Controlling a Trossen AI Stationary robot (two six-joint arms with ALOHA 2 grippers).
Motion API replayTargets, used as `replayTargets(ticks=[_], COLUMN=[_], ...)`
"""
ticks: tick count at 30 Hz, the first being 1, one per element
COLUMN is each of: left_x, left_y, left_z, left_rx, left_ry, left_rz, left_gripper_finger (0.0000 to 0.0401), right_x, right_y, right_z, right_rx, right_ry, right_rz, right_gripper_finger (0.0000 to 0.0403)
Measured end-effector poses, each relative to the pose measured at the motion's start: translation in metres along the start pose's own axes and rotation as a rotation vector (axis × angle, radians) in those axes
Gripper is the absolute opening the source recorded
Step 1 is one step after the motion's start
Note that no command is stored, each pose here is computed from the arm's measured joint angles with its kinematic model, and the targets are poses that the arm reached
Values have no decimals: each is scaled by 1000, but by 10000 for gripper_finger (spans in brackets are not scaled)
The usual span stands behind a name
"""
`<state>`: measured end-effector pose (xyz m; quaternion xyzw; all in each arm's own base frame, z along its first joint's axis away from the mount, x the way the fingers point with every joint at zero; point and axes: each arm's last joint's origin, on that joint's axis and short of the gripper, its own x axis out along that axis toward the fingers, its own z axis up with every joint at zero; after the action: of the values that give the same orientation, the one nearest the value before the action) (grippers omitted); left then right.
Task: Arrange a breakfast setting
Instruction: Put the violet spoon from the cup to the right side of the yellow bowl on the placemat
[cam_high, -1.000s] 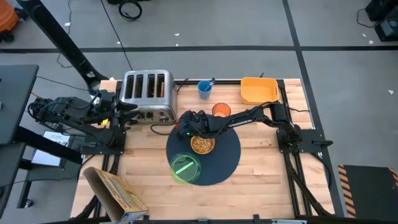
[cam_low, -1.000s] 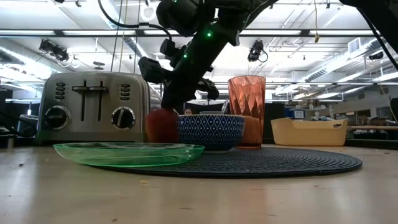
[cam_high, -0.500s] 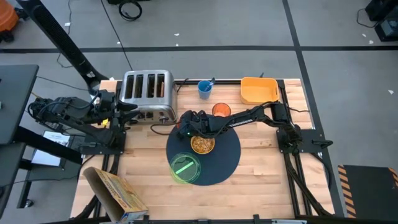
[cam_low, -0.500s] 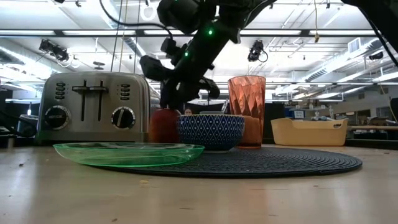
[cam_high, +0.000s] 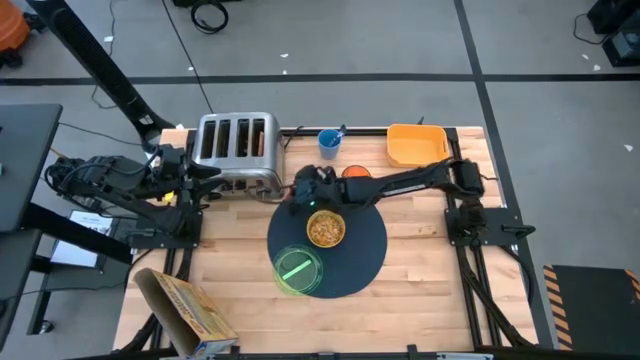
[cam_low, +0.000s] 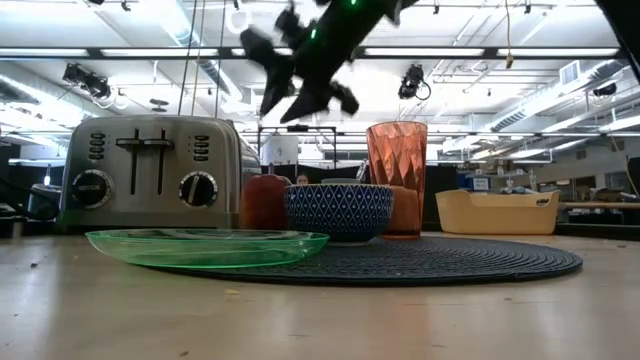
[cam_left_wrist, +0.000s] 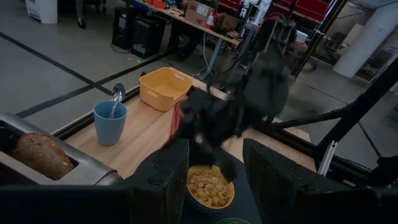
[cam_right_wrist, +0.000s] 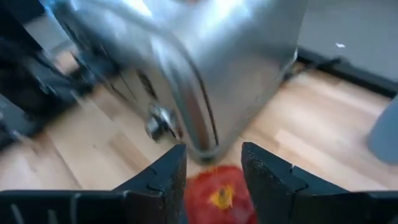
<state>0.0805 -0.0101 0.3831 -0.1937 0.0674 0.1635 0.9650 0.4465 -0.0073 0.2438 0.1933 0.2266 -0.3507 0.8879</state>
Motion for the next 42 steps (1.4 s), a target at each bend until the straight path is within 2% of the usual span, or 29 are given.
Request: replayTargets(ticks=[6,11,16,23,27,35,42], left_x=[0,2,5,10,13,14,14], left_y=[0,-1,-4,-7,-9,-11,-11], left_z=[0,0,-1,-2,-3,-2,-1], left_rx=[5,-2,-13,-14,-14,-43,-50], left_ry=[1,2,8,20,21,18,9], left_rz=[1,2,5,12,12,11,6], left_gripper_finger=[160,160,160,160,160,160,160], right_x=[-34,-48,-39,-12,10,42,58], right_y=[-28,-74,-129,-186,-201,-203,-205], right_z=[49,81,95,108,103,85,75], right_rx=[79,163,242,274,293,303,298], right_ry=[-61,-54,35,99,153,199,199], right_rz=[-16,-136,-301,-394,-395,-421,-457], right_gripper_finger=[194,217,213,212,208,193,155])
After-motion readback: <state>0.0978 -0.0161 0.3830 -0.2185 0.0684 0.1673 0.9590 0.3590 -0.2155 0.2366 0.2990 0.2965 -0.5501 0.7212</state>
